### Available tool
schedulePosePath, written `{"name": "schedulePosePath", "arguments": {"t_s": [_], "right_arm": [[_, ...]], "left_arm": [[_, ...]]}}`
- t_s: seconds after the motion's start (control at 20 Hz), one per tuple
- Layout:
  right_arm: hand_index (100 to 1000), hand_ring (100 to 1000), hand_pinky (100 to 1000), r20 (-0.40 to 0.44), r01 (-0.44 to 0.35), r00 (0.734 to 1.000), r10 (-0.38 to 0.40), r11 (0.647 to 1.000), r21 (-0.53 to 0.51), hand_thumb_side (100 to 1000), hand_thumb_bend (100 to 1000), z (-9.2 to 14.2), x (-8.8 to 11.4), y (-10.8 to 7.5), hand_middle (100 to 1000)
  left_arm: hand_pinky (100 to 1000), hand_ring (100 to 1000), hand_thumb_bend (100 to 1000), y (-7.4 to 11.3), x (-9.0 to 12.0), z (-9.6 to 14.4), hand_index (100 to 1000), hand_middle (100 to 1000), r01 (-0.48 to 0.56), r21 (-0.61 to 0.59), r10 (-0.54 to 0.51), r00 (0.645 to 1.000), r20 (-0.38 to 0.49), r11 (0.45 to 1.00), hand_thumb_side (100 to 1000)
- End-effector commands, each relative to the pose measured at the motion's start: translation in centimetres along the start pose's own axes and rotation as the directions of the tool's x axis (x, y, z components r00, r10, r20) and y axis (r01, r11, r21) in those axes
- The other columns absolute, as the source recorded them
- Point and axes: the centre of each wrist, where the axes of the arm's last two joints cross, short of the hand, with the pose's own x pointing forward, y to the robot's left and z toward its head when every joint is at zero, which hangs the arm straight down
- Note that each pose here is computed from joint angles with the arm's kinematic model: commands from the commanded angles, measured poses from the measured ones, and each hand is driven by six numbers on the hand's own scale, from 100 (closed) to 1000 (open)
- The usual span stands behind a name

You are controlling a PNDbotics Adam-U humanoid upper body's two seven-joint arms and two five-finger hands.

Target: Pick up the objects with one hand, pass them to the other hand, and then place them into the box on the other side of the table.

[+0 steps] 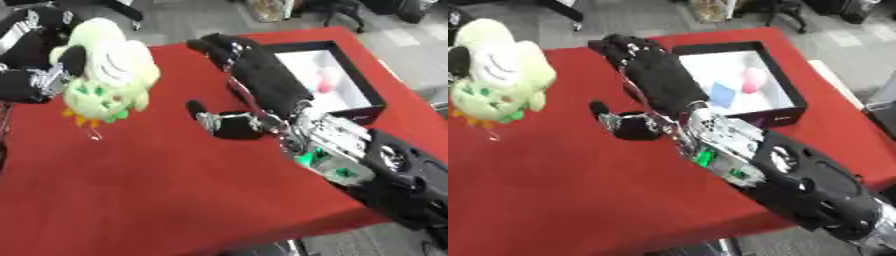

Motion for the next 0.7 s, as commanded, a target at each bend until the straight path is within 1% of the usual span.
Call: {"name": "schedulePosePath", "arguments": {"t_s": [0.05,0.2,0.45,0.55,0.7], "right_arm": [[918,771,899,0.063,-0.12,0.99,0.123,0.992,-0.046,293,467,-0.6,-0.2,-1.4,855],[921,762,902,0.09,-0.168,0.98,0.175,0.982,-0.082,269,462,-0.9,-0.3,-1.7,844],[921,748,893,0.103,-0.187,0.974,0.204,0.971,-0.152,208,450,-1.1,-0.1,-1.9,847],[923,747,888,0.107,-0.191,0.971,0.214,0.963,-0.19,189,447,-1.2,-0.1,-2.0,849],[925,746,878,0.113,-0.182,0.97,0.215,0.952,-0.246,160,443,-1.5,0.0,-2.3,849]], "left_arm": [[619,296,100,1.1,0.1,0.0,382,214,0.176,-0.201,-0.155,0.981,0.114,0.964,370],[618,297,100,1.0,-0.8,0.7,382,214,0.156,-0.196,-0.146,0.987,0.068,0.968,371],[615,297,100,0.9,-2.0,1.8,381,215,0.133,-0.176,-0.134,0.991,0.005,0.975,372],[613,298,100,0.5,-2.4,1.8,381,215,0.117,-0.17,-0.119,0.993,-0.007,0.979,380],[613,299,100,-0.3,-2.6,1.2,381,216,0.088,-0.162,-0.089,0.996,0.006,0.983,398]]}}
